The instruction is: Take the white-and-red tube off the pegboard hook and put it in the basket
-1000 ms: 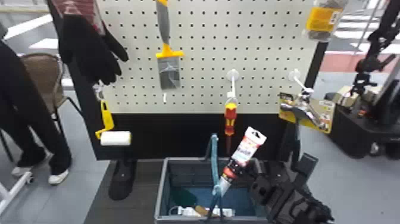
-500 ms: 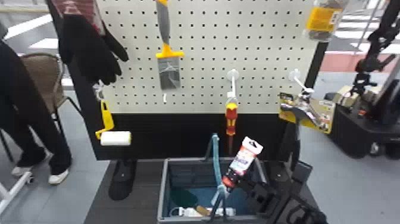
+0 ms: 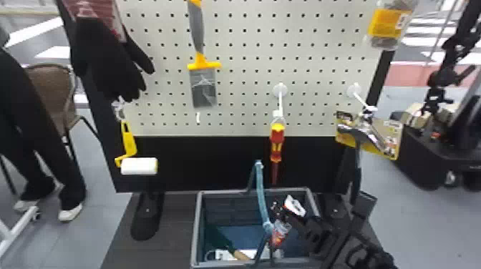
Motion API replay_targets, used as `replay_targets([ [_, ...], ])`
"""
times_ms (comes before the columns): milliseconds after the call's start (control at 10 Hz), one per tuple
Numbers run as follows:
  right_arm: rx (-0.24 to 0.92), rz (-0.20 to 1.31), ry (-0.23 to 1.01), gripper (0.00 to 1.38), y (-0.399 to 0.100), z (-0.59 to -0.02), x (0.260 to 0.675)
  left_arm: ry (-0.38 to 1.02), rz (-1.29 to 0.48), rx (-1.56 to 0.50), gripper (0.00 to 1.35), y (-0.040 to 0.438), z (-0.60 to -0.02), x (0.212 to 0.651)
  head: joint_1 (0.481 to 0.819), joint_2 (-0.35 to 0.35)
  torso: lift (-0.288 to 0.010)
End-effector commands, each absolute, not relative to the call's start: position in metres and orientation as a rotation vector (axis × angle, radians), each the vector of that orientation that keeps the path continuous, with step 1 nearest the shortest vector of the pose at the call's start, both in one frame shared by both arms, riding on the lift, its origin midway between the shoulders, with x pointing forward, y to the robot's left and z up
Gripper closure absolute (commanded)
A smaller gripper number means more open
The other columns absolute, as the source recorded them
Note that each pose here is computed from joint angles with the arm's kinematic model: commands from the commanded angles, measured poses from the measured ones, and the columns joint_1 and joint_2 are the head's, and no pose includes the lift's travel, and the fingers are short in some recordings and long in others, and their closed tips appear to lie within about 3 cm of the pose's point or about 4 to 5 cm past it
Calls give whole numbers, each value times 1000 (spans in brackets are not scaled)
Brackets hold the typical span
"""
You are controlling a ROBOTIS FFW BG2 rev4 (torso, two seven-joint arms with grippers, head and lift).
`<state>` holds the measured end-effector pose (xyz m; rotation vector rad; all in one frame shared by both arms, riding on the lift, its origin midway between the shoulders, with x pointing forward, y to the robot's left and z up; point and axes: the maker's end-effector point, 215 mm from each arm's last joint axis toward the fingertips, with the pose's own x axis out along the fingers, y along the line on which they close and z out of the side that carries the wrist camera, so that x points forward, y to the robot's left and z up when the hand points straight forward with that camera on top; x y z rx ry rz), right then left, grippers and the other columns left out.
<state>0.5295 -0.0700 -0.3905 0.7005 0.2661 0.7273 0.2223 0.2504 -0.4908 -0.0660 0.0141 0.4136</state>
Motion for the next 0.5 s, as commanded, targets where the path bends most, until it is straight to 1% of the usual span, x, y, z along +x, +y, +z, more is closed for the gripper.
replay_targets([
  [0, 697, 727, 264, 87, -70, -390, 529, 12, 412, -66, 504, 250, -490, 223, 549, 0, -100],
  [100, 697, 727, 264, 137, -70, -390, 529, 12, 412, -66, 504, 250, -490, 223, 549, 0, -100],
  [400, 699, 728, 263, 150, -70, -390, 529, 11, 409, -68, 504, 249, -490, 224, 549, 0, -100],
])
